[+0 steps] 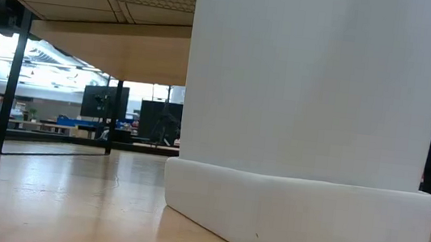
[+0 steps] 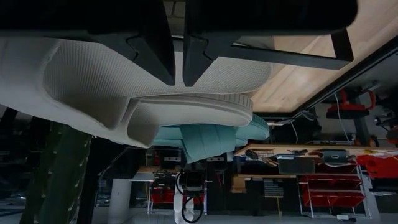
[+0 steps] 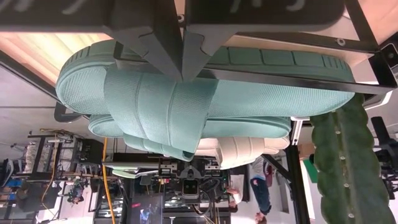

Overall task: Pick and place slides into the shelf
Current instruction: Return to Home Position

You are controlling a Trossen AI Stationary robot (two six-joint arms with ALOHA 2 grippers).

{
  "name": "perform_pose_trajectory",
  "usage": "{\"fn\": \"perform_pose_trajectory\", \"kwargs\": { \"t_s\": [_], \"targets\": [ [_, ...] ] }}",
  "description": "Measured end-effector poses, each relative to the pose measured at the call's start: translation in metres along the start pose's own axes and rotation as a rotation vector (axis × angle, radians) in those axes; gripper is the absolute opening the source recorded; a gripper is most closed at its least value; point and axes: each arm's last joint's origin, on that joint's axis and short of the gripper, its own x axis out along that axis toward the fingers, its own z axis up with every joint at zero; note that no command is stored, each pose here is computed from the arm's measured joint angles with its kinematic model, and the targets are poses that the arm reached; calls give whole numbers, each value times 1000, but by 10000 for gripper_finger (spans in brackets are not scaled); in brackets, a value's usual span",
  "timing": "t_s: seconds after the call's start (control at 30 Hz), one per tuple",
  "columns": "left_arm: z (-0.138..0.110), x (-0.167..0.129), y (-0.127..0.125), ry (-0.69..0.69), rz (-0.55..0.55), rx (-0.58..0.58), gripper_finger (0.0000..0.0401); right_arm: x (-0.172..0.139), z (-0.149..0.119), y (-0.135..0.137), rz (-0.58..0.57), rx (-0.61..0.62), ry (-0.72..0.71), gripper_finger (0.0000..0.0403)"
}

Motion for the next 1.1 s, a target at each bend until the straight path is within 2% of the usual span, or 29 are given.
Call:
{"fn": "perform_pose_trajectory", "kwargs": {
  "t_s": [0.47, 0.87, 1.1],
  "targets": [
    [0, 0, 0, 0, 0, 0, 23, 0, 0, 0, 0, 0, 0, 14],
    [0, 0, 0, 0, 0, 1, 39, 0, 0, 0, 0, 0, 0, 14],
    [0, 0, 0, 1, 0, 0, 33, 0, 0, 0, 0, -1, 0, 14]
  ]
}}
